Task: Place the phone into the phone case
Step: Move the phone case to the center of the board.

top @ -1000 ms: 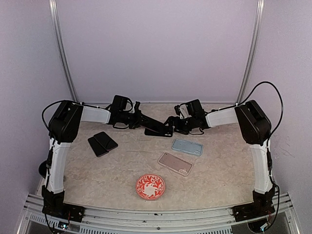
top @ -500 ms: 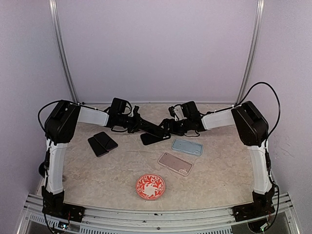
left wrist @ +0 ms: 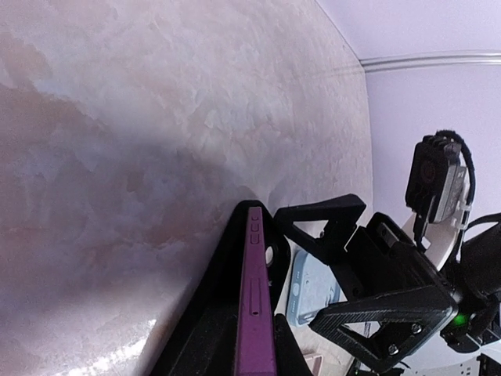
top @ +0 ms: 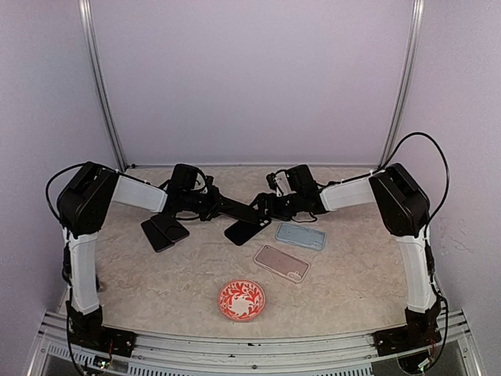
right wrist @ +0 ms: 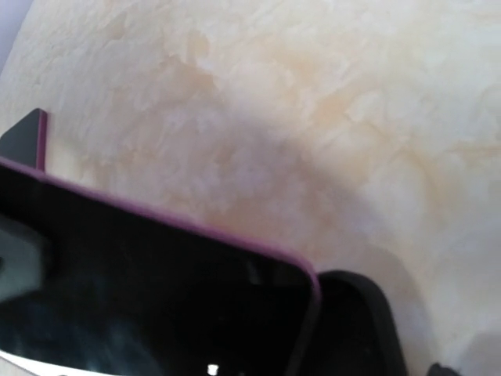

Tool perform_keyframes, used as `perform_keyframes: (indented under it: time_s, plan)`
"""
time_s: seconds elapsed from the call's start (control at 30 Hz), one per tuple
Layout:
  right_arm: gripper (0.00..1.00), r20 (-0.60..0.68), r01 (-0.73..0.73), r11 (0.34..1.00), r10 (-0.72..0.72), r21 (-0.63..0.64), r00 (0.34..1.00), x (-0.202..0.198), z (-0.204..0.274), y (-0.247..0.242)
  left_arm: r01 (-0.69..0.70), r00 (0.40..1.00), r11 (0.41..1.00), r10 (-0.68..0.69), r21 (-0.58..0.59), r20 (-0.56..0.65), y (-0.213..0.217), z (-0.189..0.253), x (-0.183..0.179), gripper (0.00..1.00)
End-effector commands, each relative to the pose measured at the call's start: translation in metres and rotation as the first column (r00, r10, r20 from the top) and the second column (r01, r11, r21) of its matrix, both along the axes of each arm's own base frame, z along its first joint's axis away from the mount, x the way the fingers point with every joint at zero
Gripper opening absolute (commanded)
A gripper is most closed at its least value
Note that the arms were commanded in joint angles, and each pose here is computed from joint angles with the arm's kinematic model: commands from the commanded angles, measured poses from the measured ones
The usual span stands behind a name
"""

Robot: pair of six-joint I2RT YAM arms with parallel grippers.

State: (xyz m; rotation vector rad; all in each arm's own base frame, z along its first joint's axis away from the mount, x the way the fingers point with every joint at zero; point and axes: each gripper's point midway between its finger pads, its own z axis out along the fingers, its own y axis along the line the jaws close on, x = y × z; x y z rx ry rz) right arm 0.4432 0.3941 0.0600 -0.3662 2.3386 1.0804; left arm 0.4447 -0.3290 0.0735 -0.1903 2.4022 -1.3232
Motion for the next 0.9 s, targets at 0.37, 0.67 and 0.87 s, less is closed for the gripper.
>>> perform_keyframes:
  time_s: [0.37, 0.67, 0.87]
  plan:
    - [0.97, 0.048, -0.029, 0.999, 0.03, -0.031, 0.998, -0.012, 0.022, -0.004, -0.116, 0.979, 0.991, 0.102, 0.07, 0.177, 0.005, 0.073, -0.008, 0.0]
    - [0.97, 0.101, -0.06, 0.997, 0.064, -0.043, 0.993, -0.015, 0.038, -0.004, -0.203, 0.97, 0.976, 0.19, 0.078, 0.15, 0.032, 0.083, -0.061, 0.0]
    - [0.96, 0.205, -0.187, 0.981, 0.193, -0.045, 0.96, -0.038, 0.061, 0.002, -0.269, 0.95, 0.956, 0.244, 0.116, 0.195, 0.057, 0.085, -0.077, 0.0]
